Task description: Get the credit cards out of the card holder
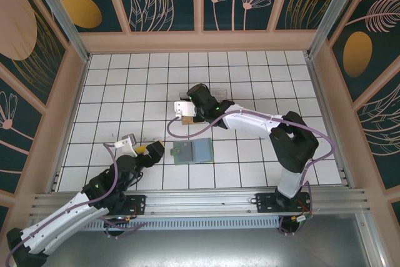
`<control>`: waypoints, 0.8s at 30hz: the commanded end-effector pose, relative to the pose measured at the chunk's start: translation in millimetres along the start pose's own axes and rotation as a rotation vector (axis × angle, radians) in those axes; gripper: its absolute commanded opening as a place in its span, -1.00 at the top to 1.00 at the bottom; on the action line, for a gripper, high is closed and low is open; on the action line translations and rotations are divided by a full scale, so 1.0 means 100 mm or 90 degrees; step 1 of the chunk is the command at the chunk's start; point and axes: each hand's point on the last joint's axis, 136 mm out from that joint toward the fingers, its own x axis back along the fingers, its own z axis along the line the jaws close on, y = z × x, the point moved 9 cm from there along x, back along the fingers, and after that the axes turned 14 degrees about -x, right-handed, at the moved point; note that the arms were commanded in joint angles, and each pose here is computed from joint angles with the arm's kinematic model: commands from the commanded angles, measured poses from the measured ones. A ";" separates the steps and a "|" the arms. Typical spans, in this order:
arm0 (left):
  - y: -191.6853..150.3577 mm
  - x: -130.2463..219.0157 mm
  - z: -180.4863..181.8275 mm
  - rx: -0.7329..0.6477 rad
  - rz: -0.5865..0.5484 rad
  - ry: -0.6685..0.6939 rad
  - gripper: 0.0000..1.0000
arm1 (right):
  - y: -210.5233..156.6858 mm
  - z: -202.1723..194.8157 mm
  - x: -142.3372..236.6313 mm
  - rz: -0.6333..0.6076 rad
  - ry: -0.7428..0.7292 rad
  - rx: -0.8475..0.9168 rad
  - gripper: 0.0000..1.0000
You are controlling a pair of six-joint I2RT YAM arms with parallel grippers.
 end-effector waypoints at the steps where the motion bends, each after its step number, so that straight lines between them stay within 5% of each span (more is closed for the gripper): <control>1: -0.07 -0.03 0.07 -0.011 0.006 0.022 -0.97 | 0.06 -0.10 -0.04 -0.009 -0.022 -0.018 1.00; 3: -0.07 -0.03 0.07 -0.011 0.007 0.020 -0.97 | 0.06 -0.10 -0.07 -0.008 -0.022 -0.020 0.98; 6: -0.07 -0.03 0.07 -0.011 0.007 0.020 -0.97 | 0.06 -0.11 -0.09 -0.005 -0.034 -0.028 0.60; 24: -0.08 -0.03 0.05 -0.014 0.011 0.011 -0.97 | 0.13 -0.42 -0.08 -0.024 -0.139 -0.110 0.56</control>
